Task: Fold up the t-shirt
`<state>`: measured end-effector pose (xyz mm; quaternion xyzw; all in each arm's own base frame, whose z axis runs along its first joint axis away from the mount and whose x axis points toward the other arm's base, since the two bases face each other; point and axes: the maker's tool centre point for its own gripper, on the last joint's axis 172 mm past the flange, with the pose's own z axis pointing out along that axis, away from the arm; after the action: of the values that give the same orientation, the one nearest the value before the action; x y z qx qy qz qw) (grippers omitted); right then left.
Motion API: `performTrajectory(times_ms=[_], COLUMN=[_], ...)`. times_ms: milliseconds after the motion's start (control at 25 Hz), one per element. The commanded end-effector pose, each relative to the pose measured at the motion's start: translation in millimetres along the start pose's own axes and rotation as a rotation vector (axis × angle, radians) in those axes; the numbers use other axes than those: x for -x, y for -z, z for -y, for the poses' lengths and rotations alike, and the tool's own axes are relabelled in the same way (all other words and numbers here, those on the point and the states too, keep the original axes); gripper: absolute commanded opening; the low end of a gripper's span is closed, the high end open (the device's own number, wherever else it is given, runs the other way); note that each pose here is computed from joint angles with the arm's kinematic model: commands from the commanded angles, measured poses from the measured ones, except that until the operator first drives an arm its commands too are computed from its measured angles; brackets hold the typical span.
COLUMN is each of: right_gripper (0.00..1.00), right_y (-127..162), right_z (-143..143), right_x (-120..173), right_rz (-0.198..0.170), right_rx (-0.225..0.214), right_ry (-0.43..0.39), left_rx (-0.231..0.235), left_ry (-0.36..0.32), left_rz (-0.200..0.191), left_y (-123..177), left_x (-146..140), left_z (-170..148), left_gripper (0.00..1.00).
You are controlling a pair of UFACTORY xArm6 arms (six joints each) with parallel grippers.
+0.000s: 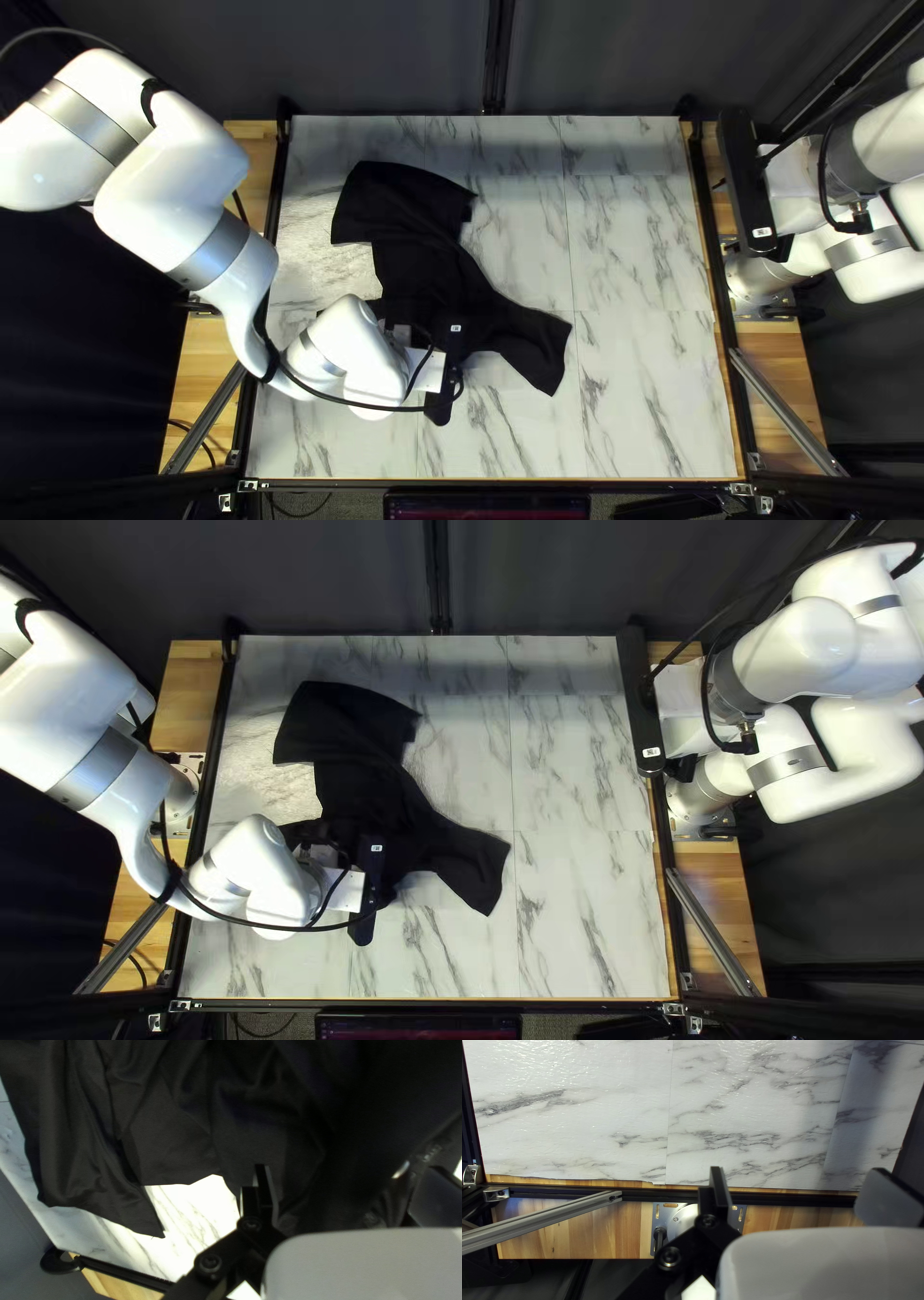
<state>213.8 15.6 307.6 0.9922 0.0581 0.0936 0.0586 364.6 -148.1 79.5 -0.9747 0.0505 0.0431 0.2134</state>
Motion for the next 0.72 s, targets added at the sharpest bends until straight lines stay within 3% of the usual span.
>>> performTrajectory(times_ms=[40,240,280,400,480,720], right_gripper=[1.00,1.00,1.00,1.00,1.00,1.00], right_y=[0.0,0.0,0.0,0.0,0.0,0.0], right_z=[0.0,0.0,0.0,0.0,0.0,0.0], right_x=[0.0,0.0,0.0,0.0,0.0,0.0], right_rz=[0.000,0.000,0.000,0.000,0.000,0.000], right_rx=[0.000,0.000,0.000,0.000,0.000,0.000], right_ry=[0.000,0.000,0.000,0.000,0.000,0.000], left_rx=[-0.029,-0.048,-0.050,-0.060,-0.067,-0.084], left_ry=[0.008,0.021,0.022,0.022,0.023,0.027], left_rz=[0.022,0.029,0.030,0.031,0.030,0.032], left_y=[1.7,-0.7,-0.1,3.1,3.6,2.3], left_x=[0.2,3.7,4.0,3.4,2.7,1.3], left_z=[-3.8,-7.2,-6.9,-6.7,-6.6,-1.7], left_gripper=[0.57,0.52,0.42,0.33,0.17,0.01])
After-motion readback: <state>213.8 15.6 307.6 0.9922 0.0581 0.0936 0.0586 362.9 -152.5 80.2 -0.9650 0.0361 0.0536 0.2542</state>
